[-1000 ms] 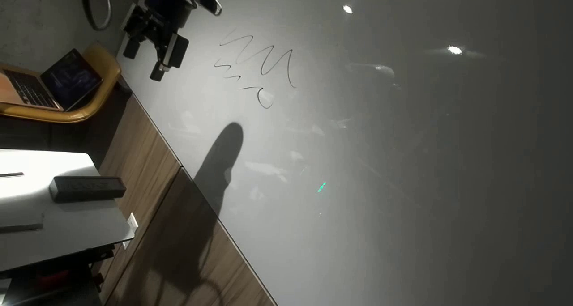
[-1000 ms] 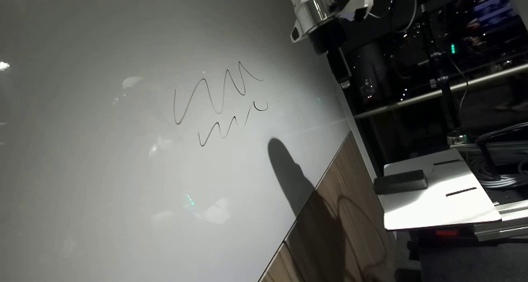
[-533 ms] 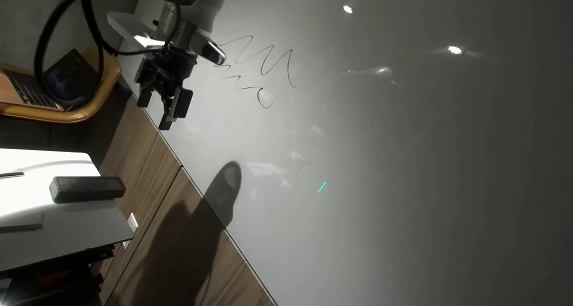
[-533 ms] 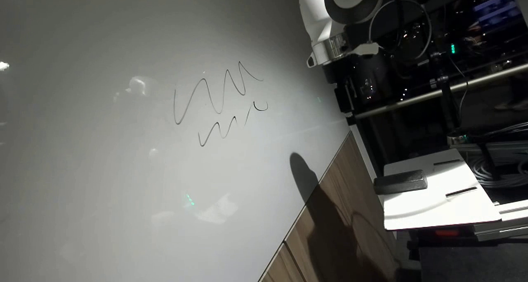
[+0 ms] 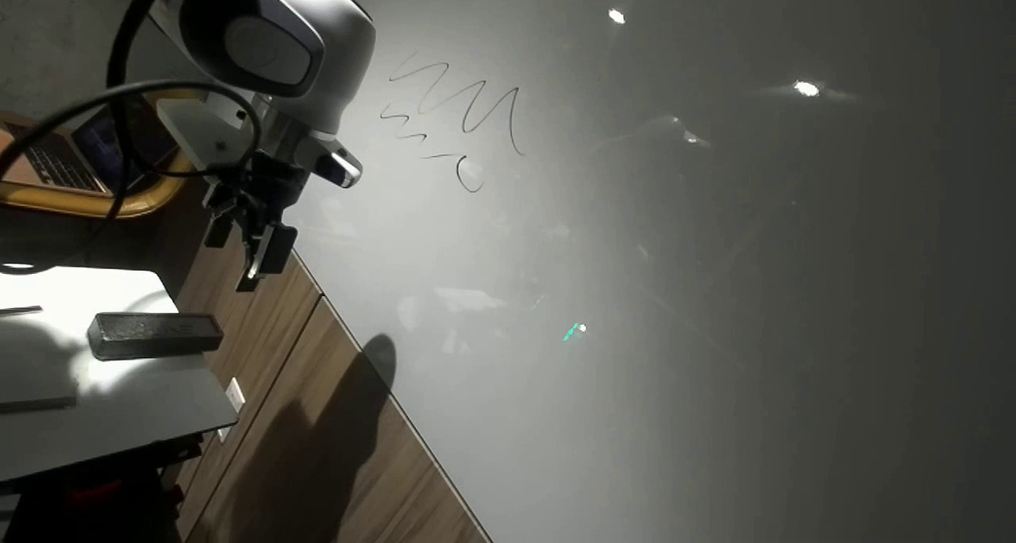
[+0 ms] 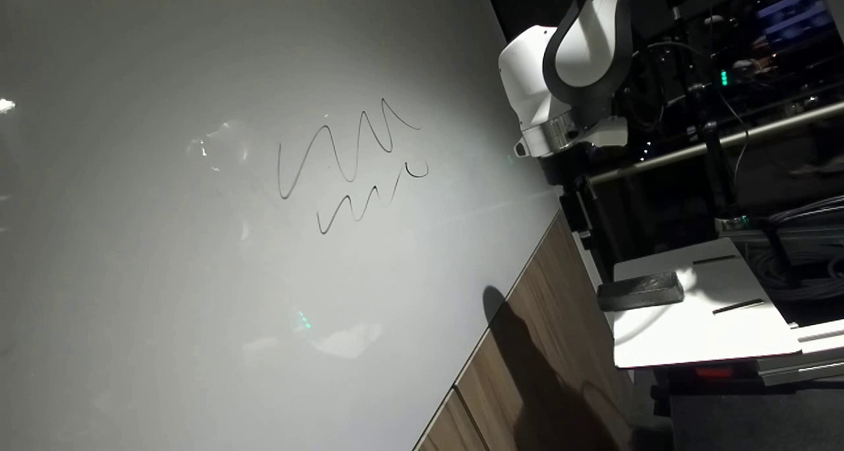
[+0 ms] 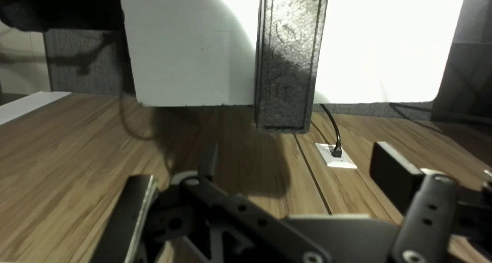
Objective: Use the eraser to clean the whiteboard.
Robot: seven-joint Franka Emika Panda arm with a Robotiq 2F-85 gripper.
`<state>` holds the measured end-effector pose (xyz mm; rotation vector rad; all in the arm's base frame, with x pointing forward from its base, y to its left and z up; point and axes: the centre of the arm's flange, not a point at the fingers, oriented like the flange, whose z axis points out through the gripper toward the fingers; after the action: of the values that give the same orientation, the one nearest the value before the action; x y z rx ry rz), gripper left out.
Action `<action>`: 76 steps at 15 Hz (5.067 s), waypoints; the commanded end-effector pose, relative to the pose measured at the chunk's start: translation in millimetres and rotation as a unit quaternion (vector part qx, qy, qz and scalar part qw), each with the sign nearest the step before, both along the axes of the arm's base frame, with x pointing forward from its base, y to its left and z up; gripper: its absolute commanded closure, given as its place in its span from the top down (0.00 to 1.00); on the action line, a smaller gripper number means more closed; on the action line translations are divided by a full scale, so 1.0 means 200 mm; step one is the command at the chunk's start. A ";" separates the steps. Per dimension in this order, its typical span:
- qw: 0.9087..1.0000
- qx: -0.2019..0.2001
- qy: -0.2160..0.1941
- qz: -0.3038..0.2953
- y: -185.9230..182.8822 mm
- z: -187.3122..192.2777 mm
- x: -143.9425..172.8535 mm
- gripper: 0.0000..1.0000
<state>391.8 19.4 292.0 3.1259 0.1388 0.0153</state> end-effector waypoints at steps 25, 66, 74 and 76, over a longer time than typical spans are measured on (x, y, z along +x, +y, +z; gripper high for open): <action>0.997 -0.023 0.077 -0.014 0.00 -0.38 -0.28 1.00; 0.974 -0.105 -0.188 0.065 0.47 0.87 0.24 0.27; 0.925 -0.105 -0.350 0.100 0.91 1.74 0.63 0.27; 0.921 -0.094 -0.362 0.113 1.07 1.79 0.74 0.27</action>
<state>486.9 187.3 627.2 2.6818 0.4219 1.0336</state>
